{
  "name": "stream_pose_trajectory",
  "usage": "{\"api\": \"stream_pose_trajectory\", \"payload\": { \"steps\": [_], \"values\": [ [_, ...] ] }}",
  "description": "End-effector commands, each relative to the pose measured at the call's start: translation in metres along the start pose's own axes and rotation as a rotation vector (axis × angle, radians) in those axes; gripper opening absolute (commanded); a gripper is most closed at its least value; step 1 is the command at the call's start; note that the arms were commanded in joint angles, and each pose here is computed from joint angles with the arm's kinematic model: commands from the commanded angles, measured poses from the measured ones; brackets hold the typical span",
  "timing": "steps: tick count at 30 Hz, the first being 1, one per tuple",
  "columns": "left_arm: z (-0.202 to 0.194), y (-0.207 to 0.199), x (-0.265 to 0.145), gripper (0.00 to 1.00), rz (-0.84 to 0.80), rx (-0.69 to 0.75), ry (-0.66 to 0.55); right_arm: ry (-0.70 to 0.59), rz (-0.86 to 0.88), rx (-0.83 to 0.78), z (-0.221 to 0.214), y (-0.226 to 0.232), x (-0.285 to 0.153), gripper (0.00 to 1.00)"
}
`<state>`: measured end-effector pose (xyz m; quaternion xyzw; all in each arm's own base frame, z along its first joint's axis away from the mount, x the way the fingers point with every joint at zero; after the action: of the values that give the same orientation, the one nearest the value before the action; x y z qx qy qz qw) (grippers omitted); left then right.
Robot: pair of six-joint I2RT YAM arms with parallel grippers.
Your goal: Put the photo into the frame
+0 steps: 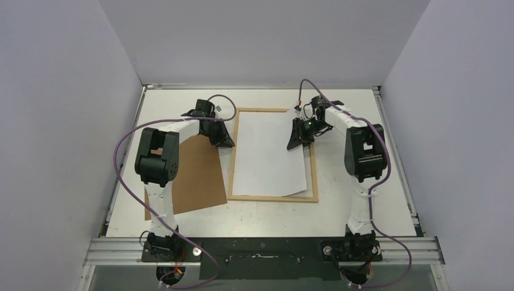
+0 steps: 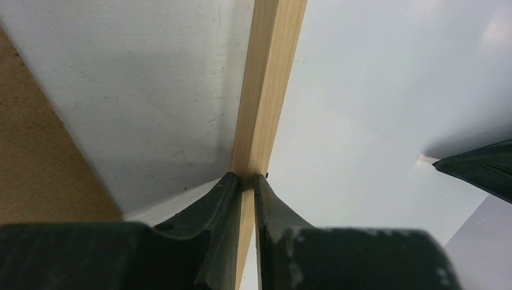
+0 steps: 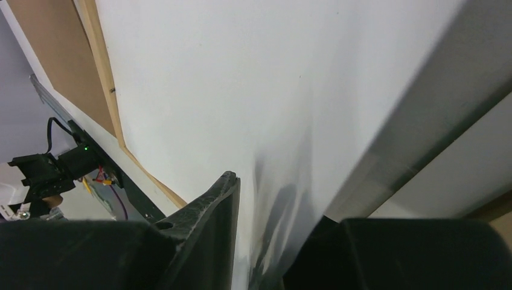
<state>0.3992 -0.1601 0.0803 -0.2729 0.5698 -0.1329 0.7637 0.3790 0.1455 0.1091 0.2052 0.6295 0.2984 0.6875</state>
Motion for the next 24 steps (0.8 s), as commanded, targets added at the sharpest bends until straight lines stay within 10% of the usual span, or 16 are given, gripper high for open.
{"api": "stream_pose_trajectory", "payload": {
  "steps": [1,10,24],
  "values": [
    [0.003,0.009,0.009,0.12,0.031,0.008,-0.029,-0.07,-0.031,-0.082,0.008,0.011,-0.012,0.22],
    [0.011,0.003,-0.004,0.12,0.021,0.018,-0.052,-0.163,-0.057,-0.053,0.01,0.02,-0.037,0.6],
    [0.041,-0.019,-0.083,0.34,-0.047,0.075,-0.156,-0.494,-0.428,0.032,-0.001,0.016,-0.128,0.66]
  ]
}}
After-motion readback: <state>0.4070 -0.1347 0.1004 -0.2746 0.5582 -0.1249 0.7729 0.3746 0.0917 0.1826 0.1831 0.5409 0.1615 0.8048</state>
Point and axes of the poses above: each gripper's point midway between its finger pads, its own x axis out along the fingers, its own y axis along the line the jaws close on, z = x × y, the point moved 7 cm from there along -x, back along the fingers, and after that the axes turned 2 degrees about x, right-handed, at the moved point
